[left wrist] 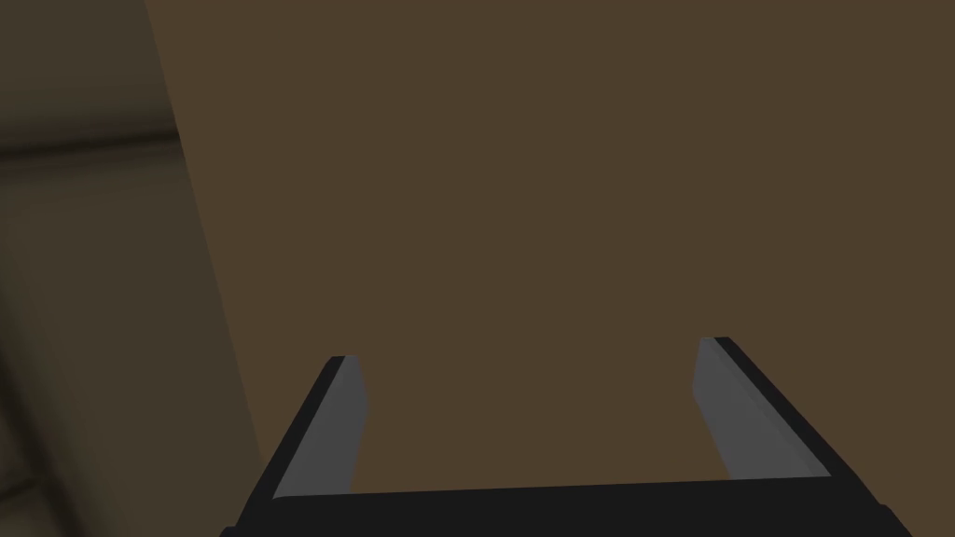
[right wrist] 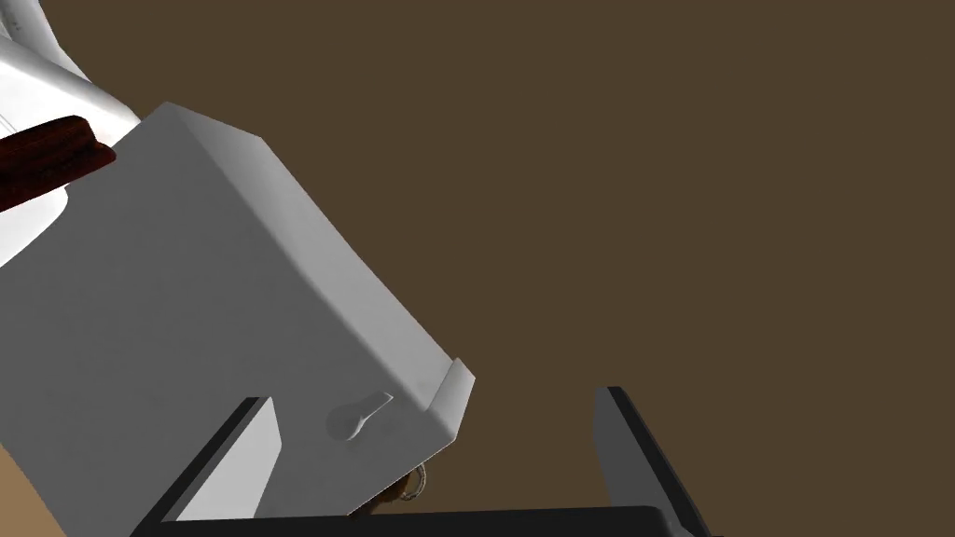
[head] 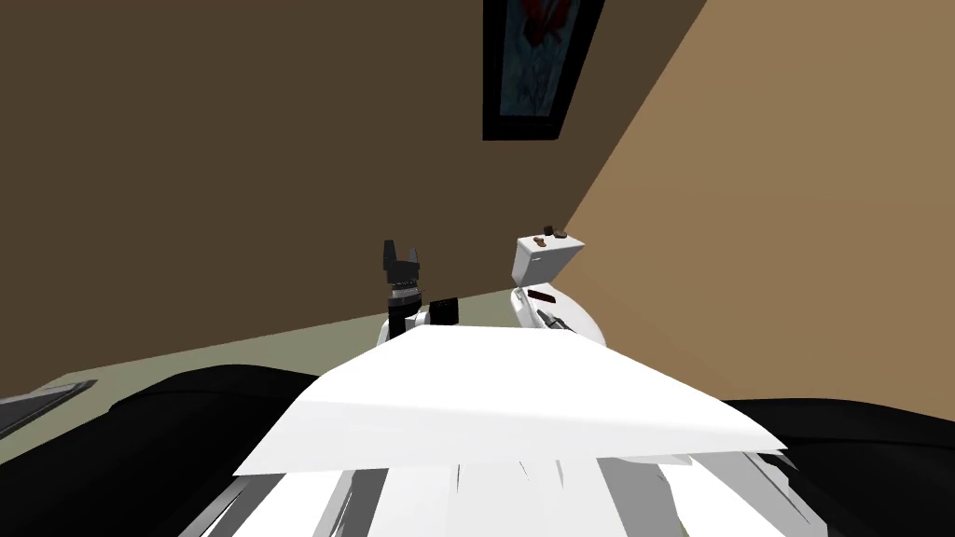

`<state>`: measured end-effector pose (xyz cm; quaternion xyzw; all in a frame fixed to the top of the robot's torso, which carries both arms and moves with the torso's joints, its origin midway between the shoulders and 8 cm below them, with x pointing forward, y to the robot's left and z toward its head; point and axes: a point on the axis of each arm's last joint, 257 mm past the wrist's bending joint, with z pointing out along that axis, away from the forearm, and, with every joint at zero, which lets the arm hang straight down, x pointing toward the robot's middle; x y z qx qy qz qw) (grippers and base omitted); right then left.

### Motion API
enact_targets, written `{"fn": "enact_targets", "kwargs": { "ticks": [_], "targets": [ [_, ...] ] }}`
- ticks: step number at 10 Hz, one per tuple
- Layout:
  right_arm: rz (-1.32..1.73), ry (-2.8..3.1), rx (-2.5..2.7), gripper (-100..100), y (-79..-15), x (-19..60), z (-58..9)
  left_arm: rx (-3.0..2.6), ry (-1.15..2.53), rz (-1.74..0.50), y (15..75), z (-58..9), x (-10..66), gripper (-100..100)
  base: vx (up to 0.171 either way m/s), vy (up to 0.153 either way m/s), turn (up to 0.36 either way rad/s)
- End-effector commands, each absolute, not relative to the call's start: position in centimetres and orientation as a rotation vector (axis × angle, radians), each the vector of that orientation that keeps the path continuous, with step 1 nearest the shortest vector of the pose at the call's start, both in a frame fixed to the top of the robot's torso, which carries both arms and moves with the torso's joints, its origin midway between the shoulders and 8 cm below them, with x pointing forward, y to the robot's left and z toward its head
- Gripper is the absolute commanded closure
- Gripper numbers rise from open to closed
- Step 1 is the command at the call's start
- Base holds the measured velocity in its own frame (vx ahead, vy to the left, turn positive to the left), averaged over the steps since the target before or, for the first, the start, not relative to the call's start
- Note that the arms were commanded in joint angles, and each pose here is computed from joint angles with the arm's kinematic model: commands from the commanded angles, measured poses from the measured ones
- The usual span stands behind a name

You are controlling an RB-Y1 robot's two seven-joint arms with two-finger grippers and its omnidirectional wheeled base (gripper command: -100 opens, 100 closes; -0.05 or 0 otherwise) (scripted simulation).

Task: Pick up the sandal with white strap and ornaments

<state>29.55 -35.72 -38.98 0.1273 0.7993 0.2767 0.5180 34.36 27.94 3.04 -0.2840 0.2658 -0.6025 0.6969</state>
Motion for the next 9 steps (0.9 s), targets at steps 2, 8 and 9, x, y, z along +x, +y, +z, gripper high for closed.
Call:
{"fn": "enact_targets", "kwargs": {
  "ticks": [2,8,9],
  "targets": [
    [0.585,2.015,0.277,-100,-39.1,27.5,-41.0,-0.633,0.593,-1.344,27.9,3.0,34.4,0,-0.063,0.012,0.223],
    [0.364,2.228,0.210,-100,-49.1,22.5,-44.1,-0.633,0.593,-1.344,27.9,3.0,34.4,0,-0.045,0.025,0.219],
    [0.306,2.275,0.186,-100,-51.7,21.4,-44.0,-0.633,0.593,-1.344,27.9,3.0,34.4,0,-0.024,0.031,0.238]
  ]
}}
